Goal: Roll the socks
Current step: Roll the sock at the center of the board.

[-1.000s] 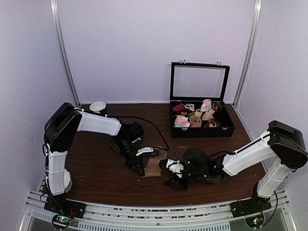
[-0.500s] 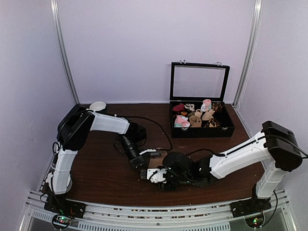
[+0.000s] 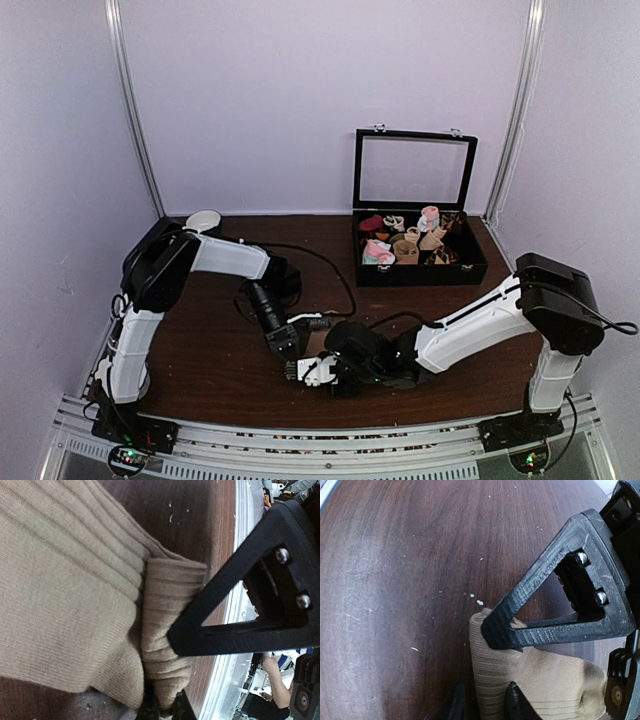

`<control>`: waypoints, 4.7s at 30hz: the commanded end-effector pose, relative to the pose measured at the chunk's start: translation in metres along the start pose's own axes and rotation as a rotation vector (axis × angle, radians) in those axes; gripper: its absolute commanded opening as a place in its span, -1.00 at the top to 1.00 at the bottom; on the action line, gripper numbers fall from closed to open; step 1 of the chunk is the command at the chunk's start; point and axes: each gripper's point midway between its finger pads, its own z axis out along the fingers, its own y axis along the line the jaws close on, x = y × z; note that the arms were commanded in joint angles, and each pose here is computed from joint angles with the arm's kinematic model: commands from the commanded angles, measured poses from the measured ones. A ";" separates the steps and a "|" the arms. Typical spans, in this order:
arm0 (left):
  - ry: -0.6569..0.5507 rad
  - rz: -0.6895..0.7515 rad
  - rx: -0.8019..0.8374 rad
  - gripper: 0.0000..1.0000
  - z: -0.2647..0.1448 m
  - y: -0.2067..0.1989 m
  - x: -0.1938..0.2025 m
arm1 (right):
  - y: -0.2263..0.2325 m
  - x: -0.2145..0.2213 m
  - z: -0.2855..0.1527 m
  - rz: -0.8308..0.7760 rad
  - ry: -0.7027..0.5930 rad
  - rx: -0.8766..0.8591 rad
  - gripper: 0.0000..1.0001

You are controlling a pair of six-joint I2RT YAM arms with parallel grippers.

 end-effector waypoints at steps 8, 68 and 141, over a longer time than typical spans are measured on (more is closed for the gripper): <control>0.008 0.008 0.071 0.92 -0.002 -0.014 0.011 | 0.006 0.032 0.013 0.039 0.093 -0.013 0.55; -0.206 0.149 -0.790 0.42 -0.100 0.105 -0.062 | 0.066 0.053 -0.002 0.563 0.220 -0.537 1.00; 0.060 0.740 -0.624 0.20 0.008 0.027 -0.020 | 0.026 0.124 0.032 1.215 0.272 -0.673 1.00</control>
